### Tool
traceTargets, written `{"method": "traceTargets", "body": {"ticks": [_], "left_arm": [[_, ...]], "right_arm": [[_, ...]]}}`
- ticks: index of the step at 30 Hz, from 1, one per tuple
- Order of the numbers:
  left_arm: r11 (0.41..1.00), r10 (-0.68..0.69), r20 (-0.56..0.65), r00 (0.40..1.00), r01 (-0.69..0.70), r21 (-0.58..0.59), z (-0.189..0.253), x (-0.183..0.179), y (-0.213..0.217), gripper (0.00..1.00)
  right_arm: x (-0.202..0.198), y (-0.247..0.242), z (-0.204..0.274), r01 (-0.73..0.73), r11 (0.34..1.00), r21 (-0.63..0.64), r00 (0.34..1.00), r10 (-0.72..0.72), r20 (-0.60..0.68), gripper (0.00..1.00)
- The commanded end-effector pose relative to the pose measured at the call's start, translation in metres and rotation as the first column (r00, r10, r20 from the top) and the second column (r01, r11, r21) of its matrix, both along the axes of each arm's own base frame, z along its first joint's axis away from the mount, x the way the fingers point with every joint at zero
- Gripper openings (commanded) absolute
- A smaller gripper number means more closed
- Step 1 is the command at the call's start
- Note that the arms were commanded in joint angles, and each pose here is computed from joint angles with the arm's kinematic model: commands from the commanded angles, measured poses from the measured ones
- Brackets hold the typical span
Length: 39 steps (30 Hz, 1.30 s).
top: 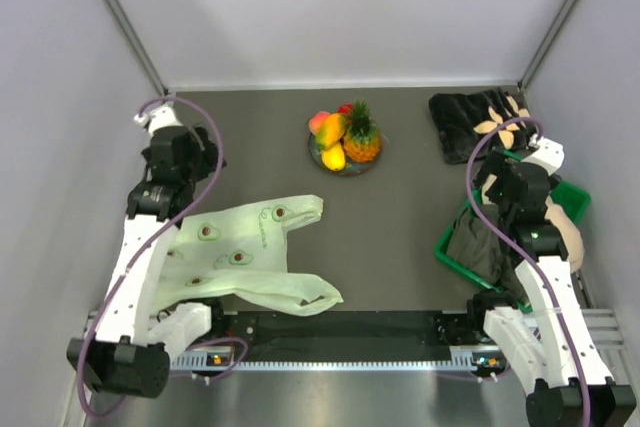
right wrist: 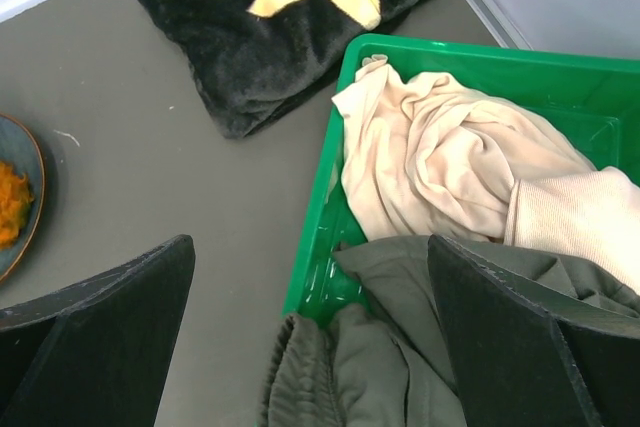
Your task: Place the fruits into the plastic bag
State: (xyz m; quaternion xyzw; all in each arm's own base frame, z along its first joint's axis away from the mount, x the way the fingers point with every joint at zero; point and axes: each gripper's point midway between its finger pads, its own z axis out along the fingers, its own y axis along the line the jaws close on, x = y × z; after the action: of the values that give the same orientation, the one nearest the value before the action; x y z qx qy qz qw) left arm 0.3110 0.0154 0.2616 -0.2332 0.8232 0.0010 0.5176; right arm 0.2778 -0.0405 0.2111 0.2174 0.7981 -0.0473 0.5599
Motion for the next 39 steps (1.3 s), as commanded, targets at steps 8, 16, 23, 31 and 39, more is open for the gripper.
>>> {"method": "traceTargets", "body": {"ticks": [8,16,23,31,39], "left_arm": [[0.688,-0.669,-0.274,0.691,0.715,0.124,-0.078,0.025,-0.212,0.91],[0.549,-0.727,-0.411,0.549,0.825,0.132,-0.131,0.026,-0.26,0.9],[0.626,-0.642,-0.471,0.604,0.769,0.133,-0.157,0.03,-0.271,0.78],[0.736,-0.471,-0.476,0.742,0.628,0.251,-0.16,0.02,-0.276,0.76],[0.797,-0.316,-0.485,0.815,0.505,0.33,-0.165,0.009,-0.257,0.73]], "right_arm": [[0.002,0.004,0.013,-0.026,1.0,0.018,0.999,0.025,0.034,0.99],[-0.01,0.009,0.0,-0.037,0.998,0.046,0.999,0.037,0.01,0.99],[-0.008,0.01,-0.002,-0.042,0.998,0.053,0.999,0.042,0.001,0.99],[0.001,0.015,-0.003,-0.057,0.995,0.078,0.998,0.058,-0.006,0.99],[0.001,0.017,-0.008,-0.064,0.994,0.087,0.998,0.066,-0.025,0.99]]}}
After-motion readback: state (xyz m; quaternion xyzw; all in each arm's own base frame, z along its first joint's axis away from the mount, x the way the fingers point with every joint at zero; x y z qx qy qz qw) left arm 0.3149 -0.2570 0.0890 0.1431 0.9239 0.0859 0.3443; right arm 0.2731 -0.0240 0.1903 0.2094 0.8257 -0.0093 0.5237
